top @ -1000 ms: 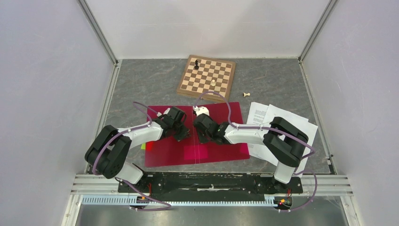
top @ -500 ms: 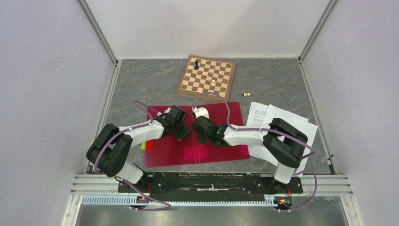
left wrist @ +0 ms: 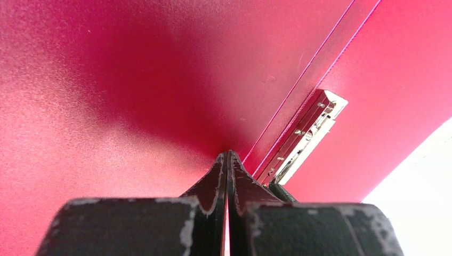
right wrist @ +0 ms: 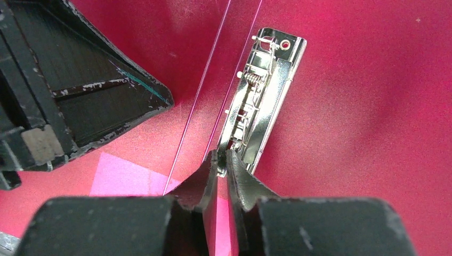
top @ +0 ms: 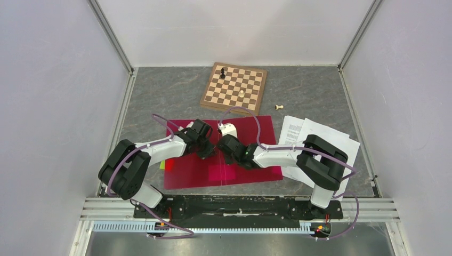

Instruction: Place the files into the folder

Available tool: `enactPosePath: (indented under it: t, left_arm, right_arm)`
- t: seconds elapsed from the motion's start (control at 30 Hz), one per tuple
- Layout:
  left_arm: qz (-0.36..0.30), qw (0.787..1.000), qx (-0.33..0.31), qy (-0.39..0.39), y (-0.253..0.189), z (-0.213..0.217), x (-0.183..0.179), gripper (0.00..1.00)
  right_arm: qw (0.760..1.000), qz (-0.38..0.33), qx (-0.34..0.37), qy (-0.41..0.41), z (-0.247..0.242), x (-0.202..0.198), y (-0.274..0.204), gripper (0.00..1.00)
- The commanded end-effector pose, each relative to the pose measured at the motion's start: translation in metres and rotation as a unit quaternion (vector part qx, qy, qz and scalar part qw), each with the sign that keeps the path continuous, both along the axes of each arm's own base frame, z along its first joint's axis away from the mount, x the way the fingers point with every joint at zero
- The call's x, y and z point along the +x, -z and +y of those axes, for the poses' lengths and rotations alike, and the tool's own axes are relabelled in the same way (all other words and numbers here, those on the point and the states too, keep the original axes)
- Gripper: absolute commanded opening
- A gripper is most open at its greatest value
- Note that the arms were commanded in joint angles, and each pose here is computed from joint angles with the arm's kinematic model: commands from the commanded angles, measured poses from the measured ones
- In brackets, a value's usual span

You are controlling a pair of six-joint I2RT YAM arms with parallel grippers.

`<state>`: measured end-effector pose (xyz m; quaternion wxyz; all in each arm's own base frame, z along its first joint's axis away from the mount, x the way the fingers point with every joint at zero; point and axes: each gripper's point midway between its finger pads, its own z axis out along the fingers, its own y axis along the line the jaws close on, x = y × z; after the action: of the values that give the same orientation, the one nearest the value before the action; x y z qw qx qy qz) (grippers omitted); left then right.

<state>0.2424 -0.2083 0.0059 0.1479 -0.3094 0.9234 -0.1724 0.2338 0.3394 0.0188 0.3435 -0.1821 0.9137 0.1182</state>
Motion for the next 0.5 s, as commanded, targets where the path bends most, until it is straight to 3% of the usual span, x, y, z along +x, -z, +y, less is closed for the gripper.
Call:
enactPosePath:
  t: [0.0,0.47]
  left_arm:
    - [0.102,0.984,0.147,-0.024,0.059,0.067,-0.057,0.02]
    - [0.108,0.977,0.178,-0.033,0.065,0.083,-0.061,0.02]
  right_arm:
    - [0.978,0.08,-0.193,0.001,-0.096,-0.043,0.07,0.08]
    - [0.959,0.07,-0.272,0.018,-0.132,-0.044,0.075,0.08]
